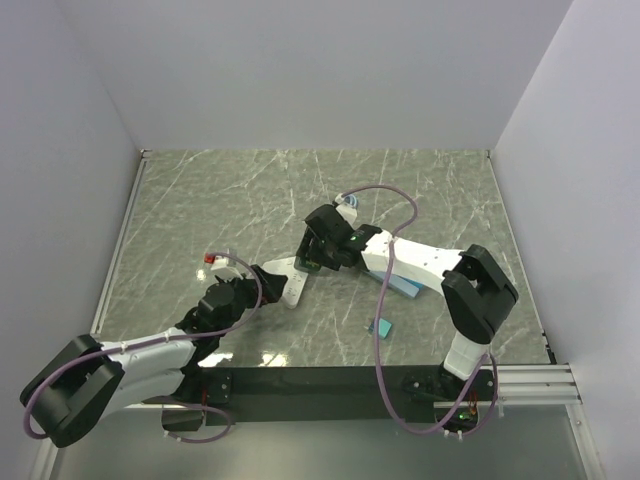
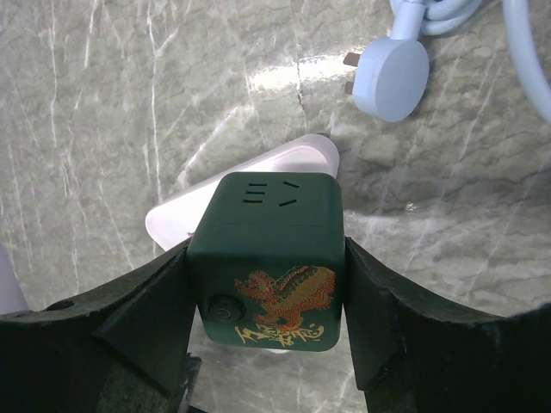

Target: Insert the plug

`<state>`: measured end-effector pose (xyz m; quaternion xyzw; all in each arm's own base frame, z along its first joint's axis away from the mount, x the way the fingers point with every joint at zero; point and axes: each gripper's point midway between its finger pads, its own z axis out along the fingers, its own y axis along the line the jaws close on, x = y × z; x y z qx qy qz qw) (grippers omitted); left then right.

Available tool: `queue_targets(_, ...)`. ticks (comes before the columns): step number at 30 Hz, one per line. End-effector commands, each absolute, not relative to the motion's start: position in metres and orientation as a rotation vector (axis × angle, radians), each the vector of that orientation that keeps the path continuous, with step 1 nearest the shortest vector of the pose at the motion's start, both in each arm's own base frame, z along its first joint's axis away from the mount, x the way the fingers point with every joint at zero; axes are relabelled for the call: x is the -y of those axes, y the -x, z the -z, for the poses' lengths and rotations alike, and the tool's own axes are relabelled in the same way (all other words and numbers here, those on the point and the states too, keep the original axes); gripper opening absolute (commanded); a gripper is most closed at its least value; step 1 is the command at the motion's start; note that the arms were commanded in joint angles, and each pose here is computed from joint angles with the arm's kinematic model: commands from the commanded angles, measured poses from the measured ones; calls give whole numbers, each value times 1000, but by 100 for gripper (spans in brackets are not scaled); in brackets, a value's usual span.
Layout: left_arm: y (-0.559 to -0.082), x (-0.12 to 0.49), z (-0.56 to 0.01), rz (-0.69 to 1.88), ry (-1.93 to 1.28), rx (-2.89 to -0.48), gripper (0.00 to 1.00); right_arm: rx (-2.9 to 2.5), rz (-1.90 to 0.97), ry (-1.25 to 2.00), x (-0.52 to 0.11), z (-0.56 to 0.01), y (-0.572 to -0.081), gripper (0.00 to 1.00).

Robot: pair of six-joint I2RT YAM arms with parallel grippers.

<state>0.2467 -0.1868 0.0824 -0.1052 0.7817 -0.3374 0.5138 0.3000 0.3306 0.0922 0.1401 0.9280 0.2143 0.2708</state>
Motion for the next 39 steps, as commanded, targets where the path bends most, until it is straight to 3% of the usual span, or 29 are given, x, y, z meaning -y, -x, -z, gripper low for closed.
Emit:
queue_targets(1, -249, 193, -97, 866, 246, -1828, 99, -2510, -552, -392, -338, -86, -299, 0)
queue_targets(39, -249, 196, -94, 873, 233, -1840, 99, -2556, -483, -372, -323, -86, -273, 0)
